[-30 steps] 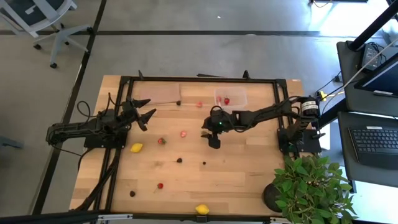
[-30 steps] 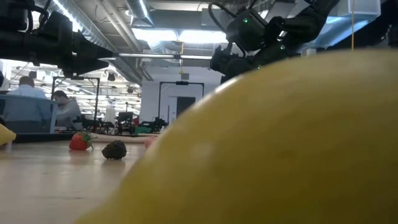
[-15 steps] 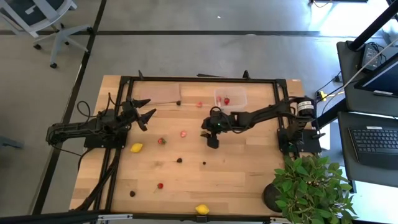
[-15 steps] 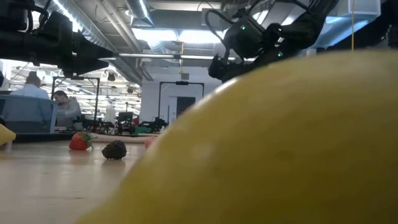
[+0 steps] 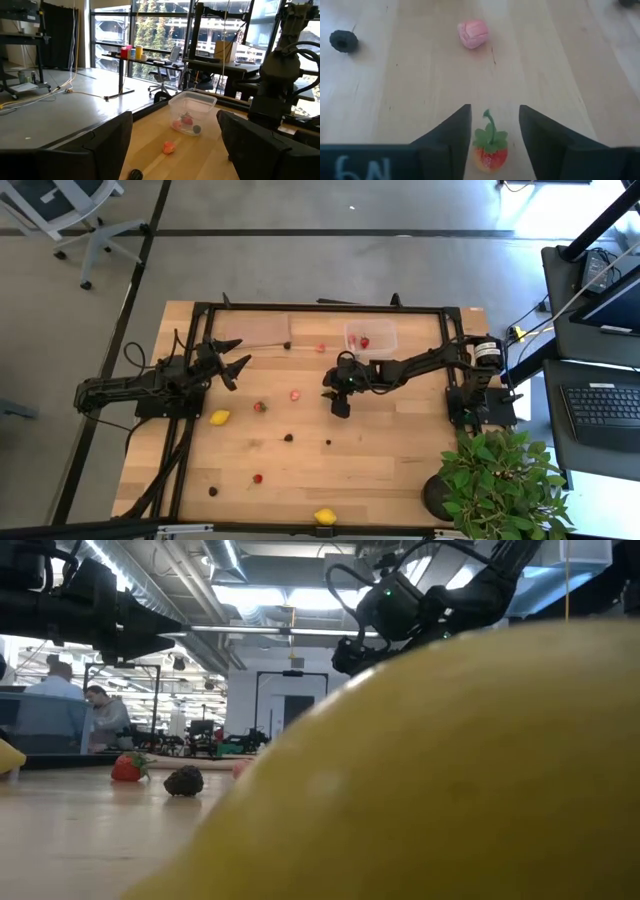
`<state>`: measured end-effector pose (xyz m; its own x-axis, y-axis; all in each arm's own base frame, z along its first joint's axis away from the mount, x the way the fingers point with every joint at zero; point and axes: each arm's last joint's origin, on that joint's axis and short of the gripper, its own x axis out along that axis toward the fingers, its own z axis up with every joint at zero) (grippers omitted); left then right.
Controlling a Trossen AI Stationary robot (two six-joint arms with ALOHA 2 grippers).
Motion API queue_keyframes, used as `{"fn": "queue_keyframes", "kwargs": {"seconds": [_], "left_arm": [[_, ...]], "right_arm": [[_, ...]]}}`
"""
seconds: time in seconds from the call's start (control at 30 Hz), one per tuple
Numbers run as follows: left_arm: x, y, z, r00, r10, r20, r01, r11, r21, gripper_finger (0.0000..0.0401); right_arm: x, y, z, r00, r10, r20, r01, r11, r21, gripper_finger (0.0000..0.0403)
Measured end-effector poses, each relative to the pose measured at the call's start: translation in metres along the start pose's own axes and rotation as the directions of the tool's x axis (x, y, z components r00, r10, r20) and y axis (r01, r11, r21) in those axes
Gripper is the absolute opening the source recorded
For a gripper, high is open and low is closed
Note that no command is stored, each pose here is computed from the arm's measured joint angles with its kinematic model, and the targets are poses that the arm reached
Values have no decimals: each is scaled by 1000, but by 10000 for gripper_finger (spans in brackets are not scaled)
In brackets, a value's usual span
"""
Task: Pick and placing Produce into tupperware
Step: Put the strawberry into the transparent bin
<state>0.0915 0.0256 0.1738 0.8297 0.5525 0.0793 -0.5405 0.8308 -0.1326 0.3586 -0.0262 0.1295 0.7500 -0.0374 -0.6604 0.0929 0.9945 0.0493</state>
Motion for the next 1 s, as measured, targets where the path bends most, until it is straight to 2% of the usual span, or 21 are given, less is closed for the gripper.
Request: {"fn": "queue_keyframes", "kwargs": {"seconds": [0.17, 0.3, 1.0], "left_arm": [[0, 0, 0, 1000, 0, 0, 0, 1000, 0, 291], [0, 0, 0, 1000, 0, 0, 0, 1000, 0, 291], [0, 0, 0, 1000, 0, 0, 0, 1000, 0, 291]], "right_arm": [[0, 0, 0, 1000, 0, -1, 0, 1000, -1, 127], [0, 0, 0, 1000, 0, -2, 0, 1000, -2, 112], [0, 0, 0, 1000, 1, -3, -1, 1000, -4, 104]]}}
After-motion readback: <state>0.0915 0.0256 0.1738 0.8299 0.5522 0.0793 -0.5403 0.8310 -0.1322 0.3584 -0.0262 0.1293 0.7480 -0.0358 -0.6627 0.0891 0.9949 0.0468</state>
